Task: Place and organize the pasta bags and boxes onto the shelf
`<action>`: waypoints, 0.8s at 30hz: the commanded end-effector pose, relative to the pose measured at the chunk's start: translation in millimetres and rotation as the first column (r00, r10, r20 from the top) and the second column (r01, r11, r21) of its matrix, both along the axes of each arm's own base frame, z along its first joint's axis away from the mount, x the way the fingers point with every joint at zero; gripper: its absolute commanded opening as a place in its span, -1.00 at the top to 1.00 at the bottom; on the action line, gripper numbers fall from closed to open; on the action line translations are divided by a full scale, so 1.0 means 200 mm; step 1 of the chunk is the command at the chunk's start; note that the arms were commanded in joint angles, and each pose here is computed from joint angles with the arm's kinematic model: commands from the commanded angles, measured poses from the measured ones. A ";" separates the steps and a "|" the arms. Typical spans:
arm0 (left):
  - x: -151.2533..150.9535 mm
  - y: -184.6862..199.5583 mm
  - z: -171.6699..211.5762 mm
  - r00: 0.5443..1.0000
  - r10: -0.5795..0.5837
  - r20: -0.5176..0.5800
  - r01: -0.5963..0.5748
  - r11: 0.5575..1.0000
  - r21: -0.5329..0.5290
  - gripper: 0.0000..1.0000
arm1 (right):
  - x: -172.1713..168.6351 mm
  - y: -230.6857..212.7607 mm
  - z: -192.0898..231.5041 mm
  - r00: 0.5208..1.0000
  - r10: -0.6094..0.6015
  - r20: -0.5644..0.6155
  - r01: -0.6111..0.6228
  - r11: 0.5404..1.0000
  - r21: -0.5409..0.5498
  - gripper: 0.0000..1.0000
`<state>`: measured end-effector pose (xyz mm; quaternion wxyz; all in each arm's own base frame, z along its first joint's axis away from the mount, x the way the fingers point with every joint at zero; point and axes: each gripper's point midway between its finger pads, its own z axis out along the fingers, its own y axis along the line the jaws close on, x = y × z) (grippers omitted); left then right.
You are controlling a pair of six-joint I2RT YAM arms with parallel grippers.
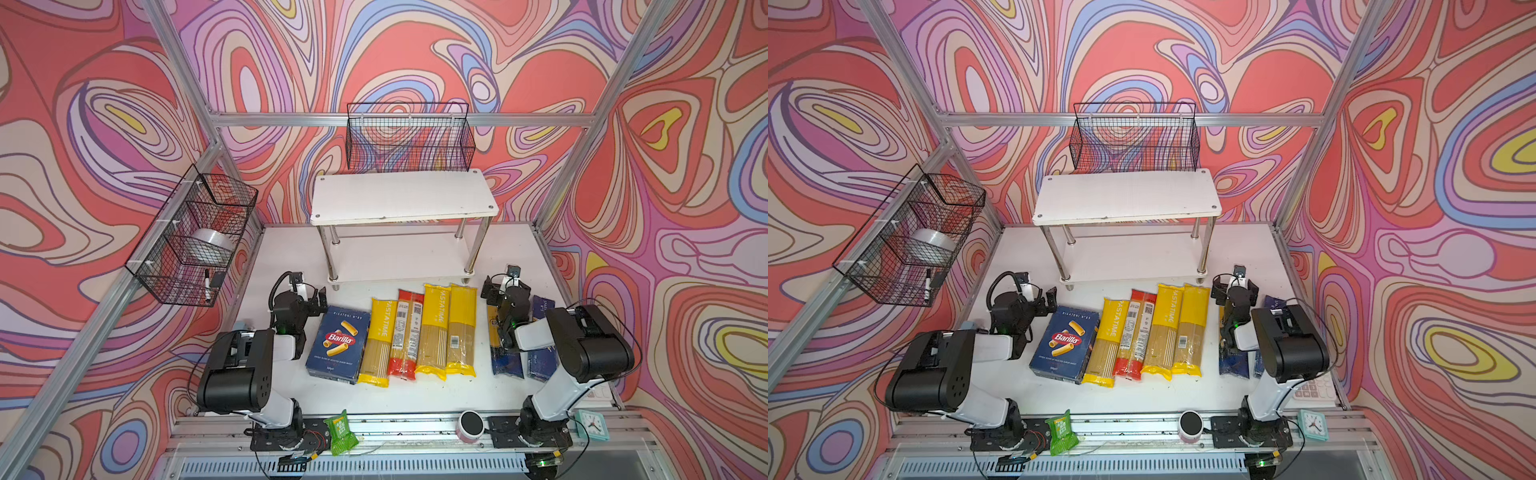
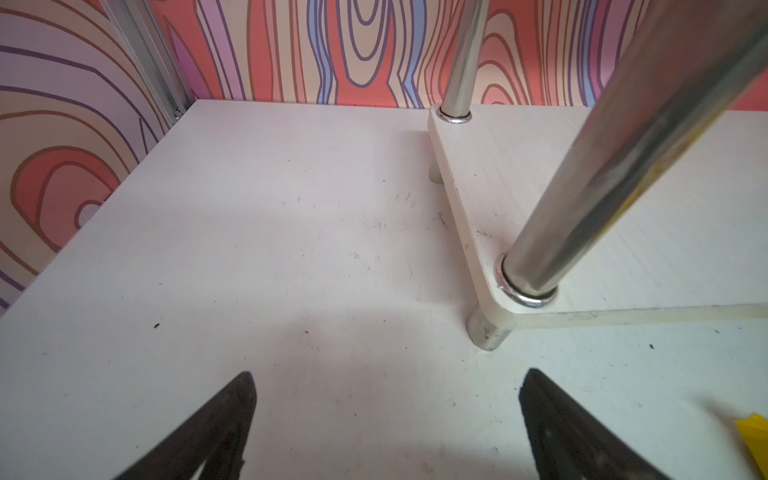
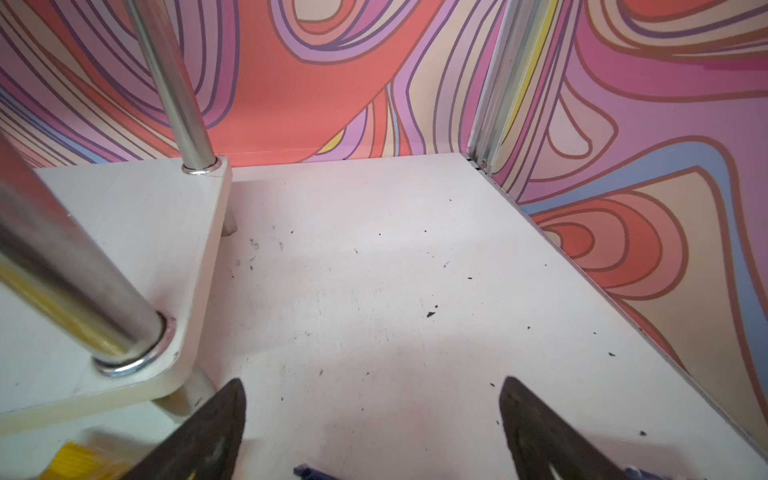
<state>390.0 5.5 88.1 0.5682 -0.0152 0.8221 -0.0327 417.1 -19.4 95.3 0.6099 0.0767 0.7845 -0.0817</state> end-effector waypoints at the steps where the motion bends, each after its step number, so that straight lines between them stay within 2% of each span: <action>1: 0.01 -0.03 0.00 1.000 -0.029 -0.004 0.029 0.999 0.016 -1.00 | 0.02 0.01 0.01 1.000 0.005 0.007 -0.005 1.000 0.008 -0.97; 24: 0.01 -0.03 0.00 1.000 -0.029 -0.005 0.029 0.999 0.017 -1.00 | 0.02 0.01 0.01 1.000 0.007 0.005 -0.007 1.000 0.012 -0.97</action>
